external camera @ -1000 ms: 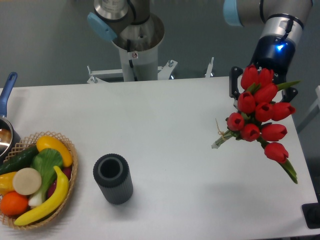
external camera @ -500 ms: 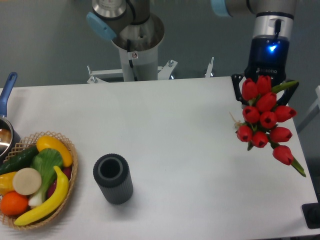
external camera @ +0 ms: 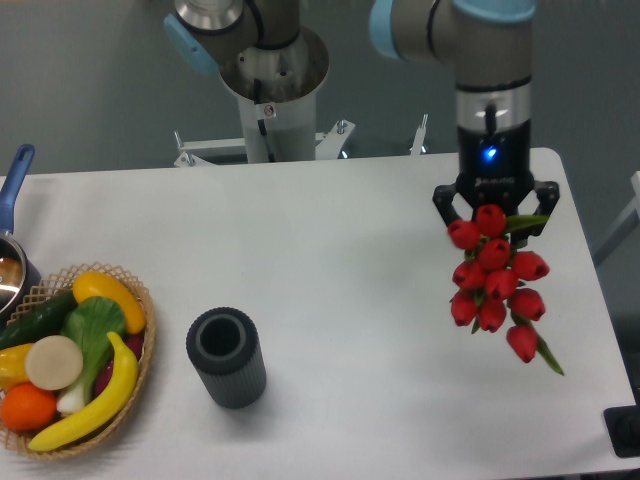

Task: Place the flowers on the table
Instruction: 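Carry the tulips toward the black cylinder and lower them to the table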

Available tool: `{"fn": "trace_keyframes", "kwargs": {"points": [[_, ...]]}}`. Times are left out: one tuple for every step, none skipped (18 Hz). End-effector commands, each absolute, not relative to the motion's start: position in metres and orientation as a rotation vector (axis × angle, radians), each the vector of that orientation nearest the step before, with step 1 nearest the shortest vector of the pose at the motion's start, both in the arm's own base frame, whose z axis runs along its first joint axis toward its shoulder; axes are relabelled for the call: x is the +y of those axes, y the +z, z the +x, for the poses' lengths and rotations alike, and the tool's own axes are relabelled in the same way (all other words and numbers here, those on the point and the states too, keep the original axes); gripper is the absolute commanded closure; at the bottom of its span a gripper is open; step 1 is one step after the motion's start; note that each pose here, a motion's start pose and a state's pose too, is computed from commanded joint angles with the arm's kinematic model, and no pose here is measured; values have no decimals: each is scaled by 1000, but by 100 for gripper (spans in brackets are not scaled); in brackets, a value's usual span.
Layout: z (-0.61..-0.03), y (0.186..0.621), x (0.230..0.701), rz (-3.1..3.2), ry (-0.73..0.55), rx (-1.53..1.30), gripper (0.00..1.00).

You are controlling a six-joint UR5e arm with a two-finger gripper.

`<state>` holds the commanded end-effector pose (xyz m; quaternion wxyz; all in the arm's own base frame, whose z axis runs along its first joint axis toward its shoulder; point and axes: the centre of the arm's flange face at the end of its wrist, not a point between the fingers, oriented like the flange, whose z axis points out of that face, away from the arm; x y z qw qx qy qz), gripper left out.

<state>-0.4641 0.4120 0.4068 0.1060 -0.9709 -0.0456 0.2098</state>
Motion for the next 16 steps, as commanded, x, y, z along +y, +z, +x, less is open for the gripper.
{"fn": "trace_keyframes", "kwargs": {"points": [[-459, 395, 424, -2908, 640, -88, 54], [-456, 388, 436, -2930, 651, -61, 54], [-457, 378, 441, -2945, 639, -55, 54], [-459, 368, 443, -2957, 623, -54, 54], [-461, 360, 445, -2973, 618, -51, 54], [-462, 355, 446, -2991, 620, -50, 54], [-462, 346, 448, -3015, 622, -43, 54], [-462, 339, 449, -3041, 633, -40, 54], [-460, 330, 451, -3072, 642, -31, 54], [-459, 320, 453, -3106, 655, -23, 54], [-458, 314, 455, -3131, 671, -13, 54], [-455, 305, 460, -3146, 670, 3, 54], [-454, 298, 463, -3157, 658, 13, 54], [-454, 290, 467, -3163, 644, 21, 54], [-454, 283, 471, -3164, 632, 24, 54], [-452, 275, 478, -3169, 620, 36, 54]]}}
